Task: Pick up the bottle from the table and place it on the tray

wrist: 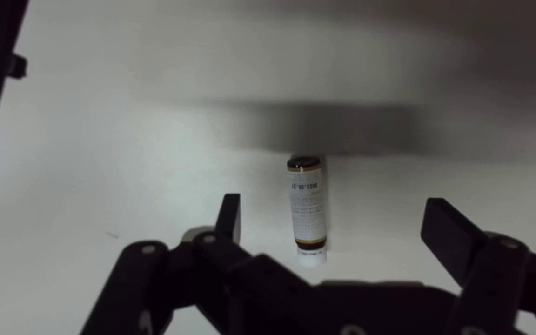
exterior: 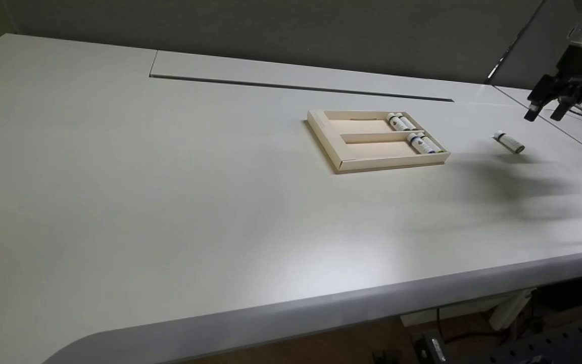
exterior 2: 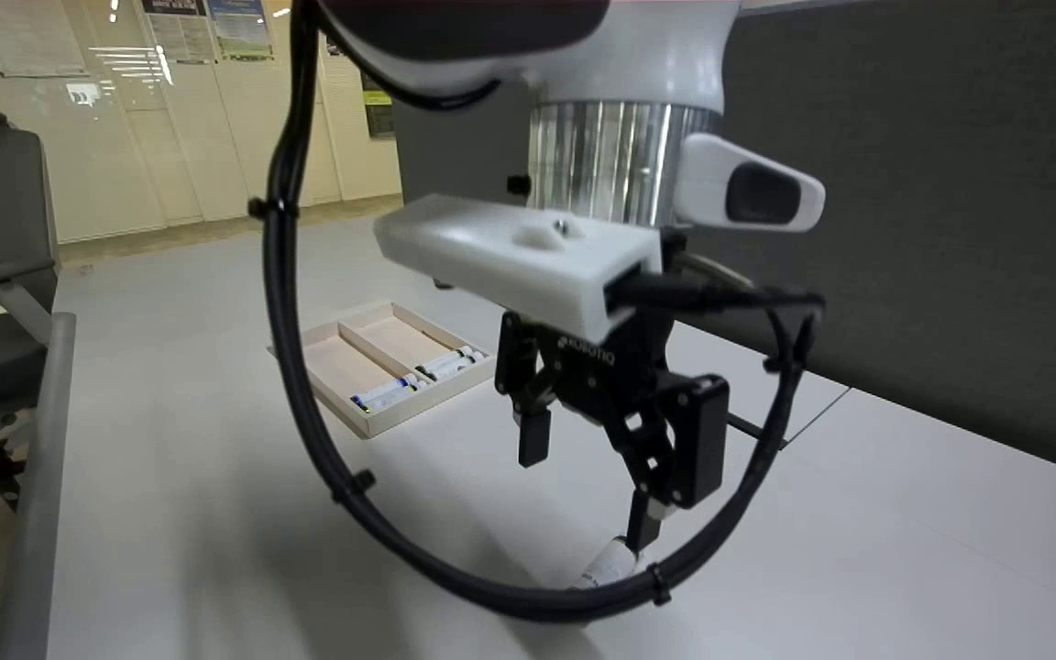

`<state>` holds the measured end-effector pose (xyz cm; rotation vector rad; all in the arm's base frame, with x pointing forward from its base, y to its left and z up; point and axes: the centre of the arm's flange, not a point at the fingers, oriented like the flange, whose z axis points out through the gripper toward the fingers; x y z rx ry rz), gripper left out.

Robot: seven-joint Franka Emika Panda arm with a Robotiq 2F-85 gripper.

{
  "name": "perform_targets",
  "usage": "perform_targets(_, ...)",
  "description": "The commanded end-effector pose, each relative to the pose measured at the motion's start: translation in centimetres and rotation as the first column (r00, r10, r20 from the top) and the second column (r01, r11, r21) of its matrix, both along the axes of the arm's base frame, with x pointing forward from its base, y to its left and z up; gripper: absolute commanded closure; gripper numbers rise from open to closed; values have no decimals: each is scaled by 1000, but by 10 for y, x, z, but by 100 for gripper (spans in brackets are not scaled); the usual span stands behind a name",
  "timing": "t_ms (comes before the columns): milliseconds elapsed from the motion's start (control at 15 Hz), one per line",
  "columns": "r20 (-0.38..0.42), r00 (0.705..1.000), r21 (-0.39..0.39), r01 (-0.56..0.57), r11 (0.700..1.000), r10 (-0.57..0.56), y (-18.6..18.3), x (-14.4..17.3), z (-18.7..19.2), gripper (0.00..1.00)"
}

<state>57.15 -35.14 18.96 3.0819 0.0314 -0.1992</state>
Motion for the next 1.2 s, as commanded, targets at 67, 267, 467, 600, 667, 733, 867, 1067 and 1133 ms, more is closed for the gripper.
perform_targets(67,-22,999,10,-29,1000,29,-20,18,-40,0)
perform_targets(267,-22,999,17,-38,999,38,-21,20,-54,0)
perform_targets(467,-19,999,21,-40,999,40,-21,22,-60,32)
perform_targets(600,-14,999,17,-44,999,44,-20,24,-62,47)
perform_targets(667,-14,999,16,-44,999,45,-19,25,-62,55)
perform_targets(733,-12,999,15,-45,999,45,-18,26,-62,62)
perform_targets(867,-10,999,16,-47,999,47,-17,26,-63,76)
perform_targets(1067,-20,999,35,-25,999,25,-19,26,-65,95)
perform_targets(1133,-26,1000,42,-13,999,15,-21,26,-64,98)
